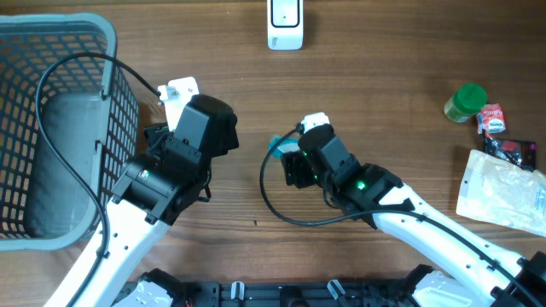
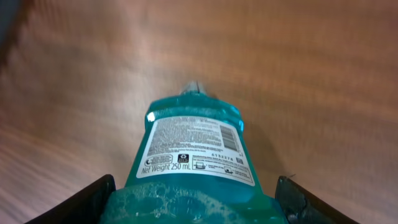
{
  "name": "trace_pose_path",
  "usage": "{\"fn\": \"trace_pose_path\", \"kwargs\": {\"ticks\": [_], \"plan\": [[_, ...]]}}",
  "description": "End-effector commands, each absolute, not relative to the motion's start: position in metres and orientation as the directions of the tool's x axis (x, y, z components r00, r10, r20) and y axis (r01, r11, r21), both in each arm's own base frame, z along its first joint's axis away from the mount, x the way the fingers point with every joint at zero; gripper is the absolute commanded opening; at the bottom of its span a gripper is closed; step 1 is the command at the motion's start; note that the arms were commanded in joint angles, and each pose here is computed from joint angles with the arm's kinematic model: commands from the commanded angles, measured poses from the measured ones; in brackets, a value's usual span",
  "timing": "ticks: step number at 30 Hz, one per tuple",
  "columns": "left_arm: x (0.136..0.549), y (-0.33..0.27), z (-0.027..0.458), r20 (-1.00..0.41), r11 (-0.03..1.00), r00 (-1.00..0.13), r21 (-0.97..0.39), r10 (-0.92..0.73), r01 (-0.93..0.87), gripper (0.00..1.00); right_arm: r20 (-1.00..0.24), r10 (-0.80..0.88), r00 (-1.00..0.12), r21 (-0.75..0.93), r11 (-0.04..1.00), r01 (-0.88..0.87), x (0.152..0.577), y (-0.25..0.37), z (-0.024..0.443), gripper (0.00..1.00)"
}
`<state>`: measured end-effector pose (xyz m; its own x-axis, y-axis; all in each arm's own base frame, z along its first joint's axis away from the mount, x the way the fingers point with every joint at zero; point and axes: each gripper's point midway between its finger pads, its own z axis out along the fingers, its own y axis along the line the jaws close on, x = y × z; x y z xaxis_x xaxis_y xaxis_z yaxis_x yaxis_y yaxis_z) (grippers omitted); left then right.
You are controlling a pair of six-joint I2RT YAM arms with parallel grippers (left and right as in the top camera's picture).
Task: Scan the item barcode
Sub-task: 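Lift the bottle with the right gripper and rotate it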
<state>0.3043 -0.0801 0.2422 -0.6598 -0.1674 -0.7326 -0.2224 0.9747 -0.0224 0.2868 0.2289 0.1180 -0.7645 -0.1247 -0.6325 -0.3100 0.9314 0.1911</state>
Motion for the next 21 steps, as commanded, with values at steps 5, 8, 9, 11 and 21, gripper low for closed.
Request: {"fn": "trace_pose_path", "kwargs": {"ticks": [5,8,9,11,21], "plan": [[0.308,-0.078,0.249,-0.746,0.967,-0.637,-0.039,-0.195,-0.25,1.0,-0.77,0.007,-0.638,0.244,0.927,-0.284,0.321,0.237,0.17,0.69],[0.308,-0.078,0.249,-0.745,0.967,-0.637,-0.039,-0.195,-0.25,1.0,-0.776,0.012,-0.63,0.236,0.933,-0.272,0.324,0.233,0.171,0.69],[0.308,-0.078,0.249,-0.745,0.967,-0.638,-0.04,-0.196,-0.25,1.0,-0.778,0.013,-0.629,0.232,0.935,-0.269,0.324,0.232,0.171,0.69],[0.308,-0.078,0.248,-0.743,0.966,-0.638,-0.043,-0.202,-0.255,1.0,-0.78,0.015,-0.626,0.231,0.936,-0.266,0.325,0.232,0.172,0.69],[0.312,-0.08,0.217,-0.695,0.943,-0.667,-0.049,-0.269,-0.33,1.0,-0.712,0.287,-0.641,0.445,0.891,-0.095,0.335,0.229,0.181,0.68]]}}
